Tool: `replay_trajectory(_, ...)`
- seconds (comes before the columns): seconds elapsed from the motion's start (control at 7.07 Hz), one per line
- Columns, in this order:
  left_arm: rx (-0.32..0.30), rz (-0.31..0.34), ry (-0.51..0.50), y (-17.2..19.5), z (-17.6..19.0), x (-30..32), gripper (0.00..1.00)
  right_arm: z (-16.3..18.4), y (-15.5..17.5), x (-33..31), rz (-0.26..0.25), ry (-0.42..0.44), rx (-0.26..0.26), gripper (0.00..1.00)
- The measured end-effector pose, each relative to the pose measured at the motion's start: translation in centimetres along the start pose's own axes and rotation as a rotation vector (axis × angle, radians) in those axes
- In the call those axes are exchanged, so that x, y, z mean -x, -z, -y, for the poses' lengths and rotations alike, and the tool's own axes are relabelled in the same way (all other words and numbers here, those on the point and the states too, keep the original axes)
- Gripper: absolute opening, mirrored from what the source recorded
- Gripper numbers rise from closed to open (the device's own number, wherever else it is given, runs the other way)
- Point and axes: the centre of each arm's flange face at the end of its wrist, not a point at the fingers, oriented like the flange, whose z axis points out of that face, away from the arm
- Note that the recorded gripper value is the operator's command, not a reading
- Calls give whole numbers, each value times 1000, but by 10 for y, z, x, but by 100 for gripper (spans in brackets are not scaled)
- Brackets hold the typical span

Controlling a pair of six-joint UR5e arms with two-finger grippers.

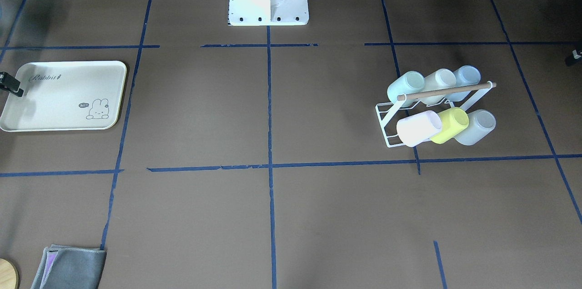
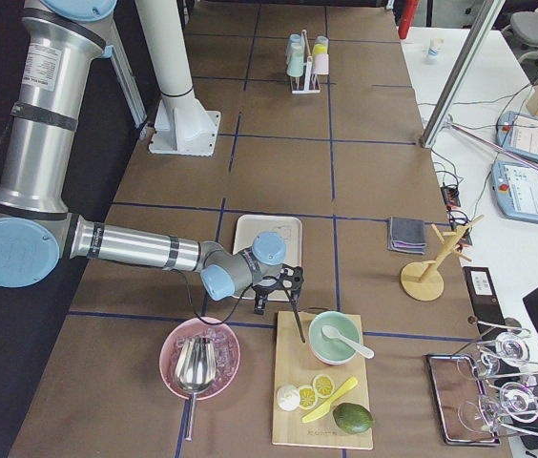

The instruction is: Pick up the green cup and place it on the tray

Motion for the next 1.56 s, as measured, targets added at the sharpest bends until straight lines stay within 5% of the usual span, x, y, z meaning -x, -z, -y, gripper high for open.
replay_trajectory(0.71,0,0,0,0,0,0,100,-1,-4,-3,-4,1,9,4)
replay_trajectory(1.13,-1,0,1,0,0,0,100,1,-4,4,9,21,8,0)
replay_trajectory(1.56,-3,-1,-1,1,0,-1,100,2,32,57,147,106,-8,0)
